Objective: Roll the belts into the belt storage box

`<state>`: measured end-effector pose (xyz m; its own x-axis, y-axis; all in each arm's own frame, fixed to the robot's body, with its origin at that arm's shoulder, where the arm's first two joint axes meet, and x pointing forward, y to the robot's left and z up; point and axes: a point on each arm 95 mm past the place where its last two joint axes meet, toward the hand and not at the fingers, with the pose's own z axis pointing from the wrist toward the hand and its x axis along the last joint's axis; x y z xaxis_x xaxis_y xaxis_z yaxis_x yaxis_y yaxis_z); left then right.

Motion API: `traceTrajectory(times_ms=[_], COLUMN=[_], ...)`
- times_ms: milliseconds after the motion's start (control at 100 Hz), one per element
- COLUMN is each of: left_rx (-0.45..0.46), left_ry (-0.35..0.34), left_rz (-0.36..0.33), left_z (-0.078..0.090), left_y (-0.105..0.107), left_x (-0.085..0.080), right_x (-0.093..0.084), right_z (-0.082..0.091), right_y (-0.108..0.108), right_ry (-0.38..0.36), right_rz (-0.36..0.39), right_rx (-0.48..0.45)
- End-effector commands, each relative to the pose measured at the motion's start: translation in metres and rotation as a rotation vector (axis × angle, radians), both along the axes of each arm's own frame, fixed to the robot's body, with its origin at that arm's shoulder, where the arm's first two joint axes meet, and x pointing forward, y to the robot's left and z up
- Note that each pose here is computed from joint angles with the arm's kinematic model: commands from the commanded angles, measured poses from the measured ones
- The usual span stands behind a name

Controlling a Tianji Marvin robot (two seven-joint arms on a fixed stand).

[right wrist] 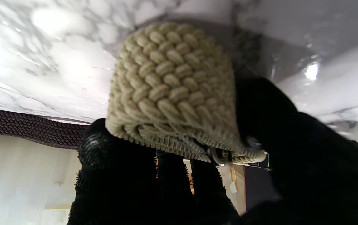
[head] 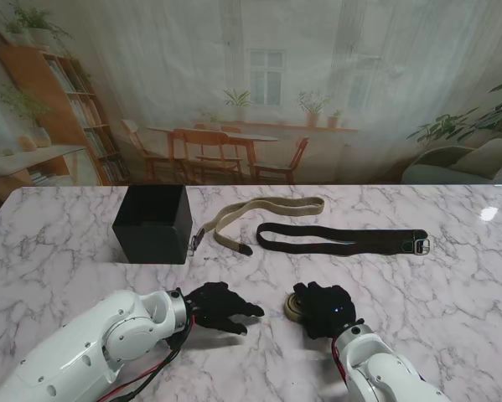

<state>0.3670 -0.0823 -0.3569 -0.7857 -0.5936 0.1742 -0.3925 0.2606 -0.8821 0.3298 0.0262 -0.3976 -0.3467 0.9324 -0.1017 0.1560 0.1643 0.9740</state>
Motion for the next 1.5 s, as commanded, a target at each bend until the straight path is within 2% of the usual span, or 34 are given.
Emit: traceTrajectory(times_ms=[0, 210, 420, 520, 740, 930, 1190, 1360, 1490], left_rx=[-0.011, -0.035, -0.044, -0.052, -0.029, -0.026, -0.03, -0.079, -0.138], left_ry=[-0.008, -0.071, -0.137, -0.169, -0.201, -0.166, -0.153, -0.131, -0.088], left_rz=[-0.009, 0.011, 0.052, 0.088, 0.143, 0.194, 0.199, 0.206, 0.228], left_z=[0.003, 0.013, 0.02, 0.021, 0.02, 0.015, 0.013, 0.012, 0.01], left_y=[0.001, 0.011, 0.024, 0.03, 0.041, 0.042, 0.04, 0.033, 0.024], left_x=[-0.005, -0.007, -0.006, -0.004, 0.001, 0.007, 0.009, 0.011, 0.014], right_x=[-0.006, -0.004, -0.003, -0.004, -0.001, 0.003, 0.007, 0.008, 0.009], right_z=[-0.01, -0.006, 0.006, 0.019, 0.03, 0.041, 0.045, 0.046, 0.049], right_y=[-0.006, -0.01, -0.015, -0.01, -0.01, -0.006, 0.001, 0.004, 0.01], right_ry=[0.021, -0.013, -0.053, -0.071, -0.092, -0.109, -0.087, -0.072, -0.072], right_rz=[-0.006, -0.005, -0.005, -0.004, -0.004, 0.018, 0.037, 0.064, 0.097], right_rx=[-0.012, 0.005, 0.028, 0.039, 0.077, 0.12, 0.162, 0.185, 0.209])
